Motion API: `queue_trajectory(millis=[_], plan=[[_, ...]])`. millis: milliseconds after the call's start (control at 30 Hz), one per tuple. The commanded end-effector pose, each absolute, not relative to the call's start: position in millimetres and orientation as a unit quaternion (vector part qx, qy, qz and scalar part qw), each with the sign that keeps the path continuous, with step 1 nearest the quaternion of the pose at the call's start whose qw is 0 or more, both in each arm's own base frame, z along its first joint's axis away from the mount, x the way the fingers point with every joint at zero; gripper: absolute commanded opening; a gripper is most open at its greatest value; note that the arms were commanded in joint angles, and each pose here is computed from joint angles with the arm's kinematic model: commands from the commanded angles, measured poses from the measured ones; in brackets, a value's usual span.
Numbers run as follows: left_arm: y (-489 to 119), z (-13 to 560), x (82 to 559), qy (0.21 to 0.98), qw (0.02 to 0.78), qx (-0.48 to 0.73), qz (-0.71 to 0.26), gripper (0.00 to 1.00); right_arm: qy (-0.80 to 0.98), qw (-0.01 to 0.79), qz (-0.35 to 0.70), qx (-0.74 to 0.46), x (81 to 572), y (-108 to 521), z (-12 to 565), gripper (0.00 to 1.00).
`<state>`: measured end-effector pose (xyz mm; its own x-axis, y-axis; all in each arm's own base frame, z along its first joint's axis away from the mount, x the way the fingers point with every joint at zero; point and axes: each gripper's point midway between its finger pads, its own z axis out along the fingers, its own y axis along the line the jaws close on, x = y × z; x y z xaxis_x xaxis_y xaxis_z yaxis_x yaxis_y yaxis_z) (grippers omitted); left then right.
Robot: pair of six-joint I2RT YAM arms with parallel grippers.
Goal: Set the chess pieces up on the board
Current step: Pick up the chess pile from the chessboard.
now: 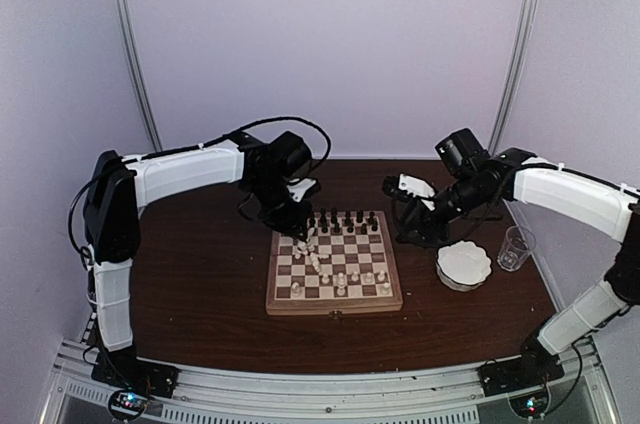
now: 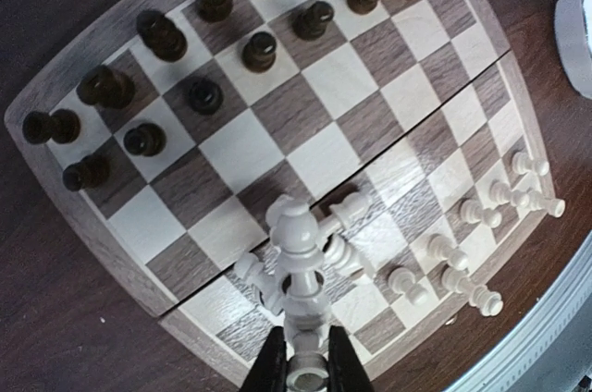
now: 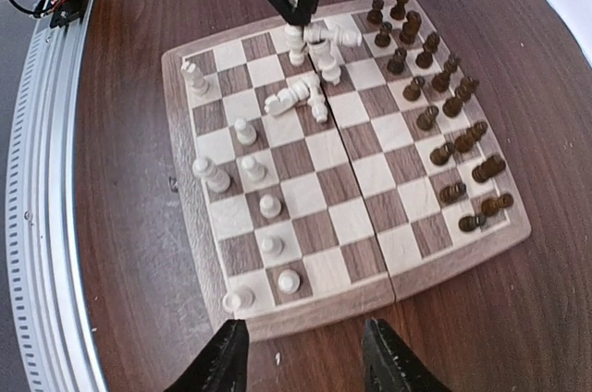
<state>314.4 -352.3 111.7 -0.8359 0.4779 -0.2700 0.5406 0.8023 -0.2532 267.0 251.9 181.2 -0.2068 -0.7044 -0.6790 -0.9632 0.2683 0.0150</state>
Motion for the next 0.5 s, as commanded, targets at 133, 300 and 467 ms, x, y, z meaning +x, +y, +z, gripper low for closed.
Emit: queue_trajectory(millis=[133, 300, 467], plan=[[-384.9, 145.6, 335.8, 0.924, 0.149, 0.264, -0.233, 0.09, 0.738, 0.314, 0.254, -0.541, 317.8, 325.2, 174.3, 0.46], [-384.3, 147.9, 342.5, 0.925, 0.148, 0.245, -0.25, 0.09, 0.726, 0.322, 0.276, -0.541, 322.3, 357.6, 171.1, 0.5], [-380.5, 149.9, 344.7, 0.927, 0.14, 0.212, -0.276, 0.08, 0.73, 0.328, 0.302, -0.518, 330.9, 382.8, 168.0, 0.56]])
